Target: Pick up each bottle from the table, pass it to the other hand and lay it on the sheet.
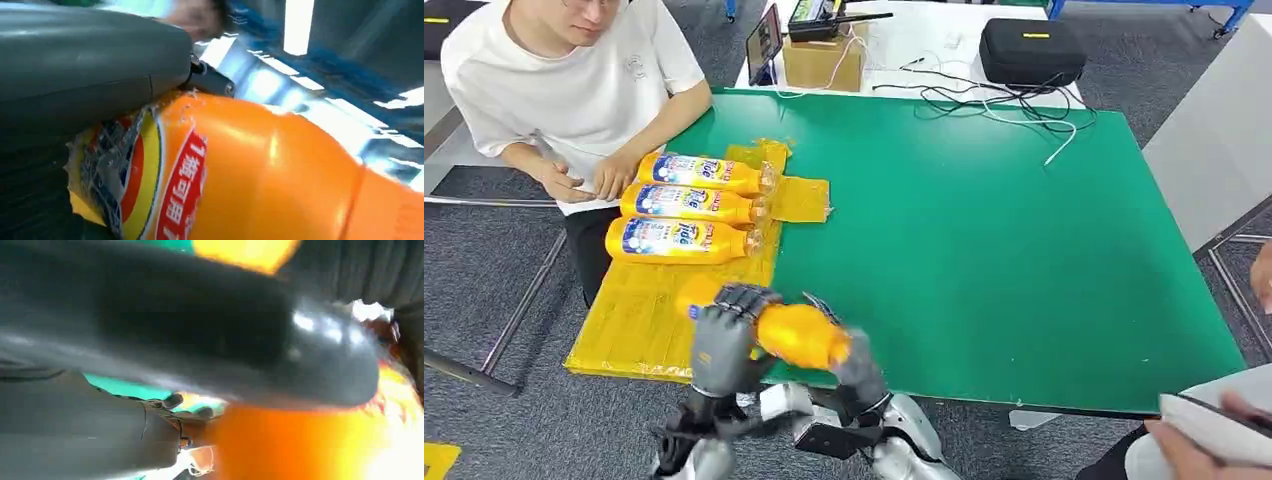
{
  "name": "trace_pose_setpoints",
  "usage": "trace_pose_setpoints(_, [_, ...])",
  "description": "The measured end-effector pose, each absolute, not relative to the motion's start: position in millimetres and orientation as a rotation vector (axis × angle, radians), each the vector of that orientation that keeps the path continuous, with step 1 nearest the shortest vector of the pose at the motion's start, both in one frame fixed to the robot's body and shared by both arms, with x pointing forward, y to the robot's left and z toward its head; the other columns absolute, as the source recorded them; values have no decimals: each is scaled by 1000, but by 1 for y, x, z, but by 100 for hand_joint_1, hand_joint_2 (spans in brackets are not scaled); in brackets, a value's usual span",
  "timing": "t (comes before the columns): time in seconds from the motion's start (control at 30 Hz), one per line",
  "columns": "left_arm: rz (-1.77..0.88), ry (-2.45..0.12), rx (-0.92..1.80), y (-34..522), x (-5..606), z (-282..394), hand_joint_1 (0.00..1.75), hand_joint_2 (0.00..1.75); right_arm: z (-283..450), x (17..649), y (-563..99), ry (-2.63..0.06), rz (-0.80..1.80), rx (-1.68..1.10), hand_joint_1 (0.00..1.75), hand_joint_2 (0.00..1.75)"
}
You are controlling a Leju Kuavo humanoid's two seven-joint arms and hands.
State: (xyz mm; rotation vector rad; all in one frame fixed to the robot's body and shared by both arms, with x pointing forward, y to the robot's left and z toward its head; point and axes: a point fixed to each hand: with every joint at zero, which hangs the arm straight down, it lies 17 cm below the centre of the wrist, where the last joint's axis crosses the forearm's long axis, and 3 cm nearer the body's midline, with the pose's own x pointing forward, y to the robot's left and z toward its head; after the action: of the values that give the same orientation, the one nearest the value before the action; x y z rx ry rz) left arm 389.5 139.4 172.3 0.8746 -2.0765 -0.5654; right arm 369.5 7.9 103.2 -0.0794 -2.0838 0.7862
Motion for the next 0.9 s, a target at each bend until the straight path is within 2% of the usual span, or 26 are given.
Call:
trace_pose_setpoints(0.1, [-559,-2033,910,154,398,164,145,175,98,370,5,-2073,789,-89,0,0])
trace_pose_setpoints(0.13, [-556,-2023,914,157,399,161,117,175,97,370,4,-2070,791,-91,0,0])
trace_pose_setpoints(0.2, [-555,-1997,926,162,402,156,47,175,95,370,3,-2065,793,-93,0,0])
trace_pose_setpoints(0.23, [-562,-1971,937,164,405,153,19,175,93,370,3,-2060,796,-90,0,0])
trace_pose_setpoints(0.3, [-556,-1872,951,171,417,138,14,175,87,369,5,-2033,802,-61,0,0])
trace_pose_setpoints(0.33, [-549,-1808,946,179,425,127,23,175,84,368,6,-2021,806,-47,0,0])
trace_pose_setpoints(0.4, [-559,-1728,929,188,438,112,54,175,80,363,8,-2010,809,-22,0,0])
trace_pose_setpoints(0.43, [-571,-1705,919,191,445,107,84,175,79,361,10,-2004,807,-13,0,0])
trace_pose_setpoints(0.47, [-588,-1678,910,193,452,101,103,175,78,360,11,-1997,804,-4,0,0])
trace_pose_setpoints(0.5, [-605,-1649,915,198,459,97,147,175,77,359,13,-1991,799,8,0,0])
trace_pose_setpoints(0.53, [-632,-1623,925,201,465,93,152,175,77,359,13,-1985,793,14,0,0])
trace_pose_setpoints(0.57, [-671,-1596,934,205,472,89,126,175,76,359,14,-1981,789,23,0,0])
trace_pose_setpoints(0.6, [-707,-1569,939,206,478,83,143,175,76,359,14,-1975,782,29,0,0])
trace_pose_setpoints(0.73, [-871,-1431,972,214,494,58,175,175,73,362,9,-1949,746,43,0,0])
trace_pose_setpoints(0.83, [-897,-1373,968,219,501,49,175,175,71,363,7,-1934,729,51,0,0])
trace_pose_setpoints(0.9, [-896,-1356,946,222,506,46,166,175,71,363,8,-1929,720,61,0,0])
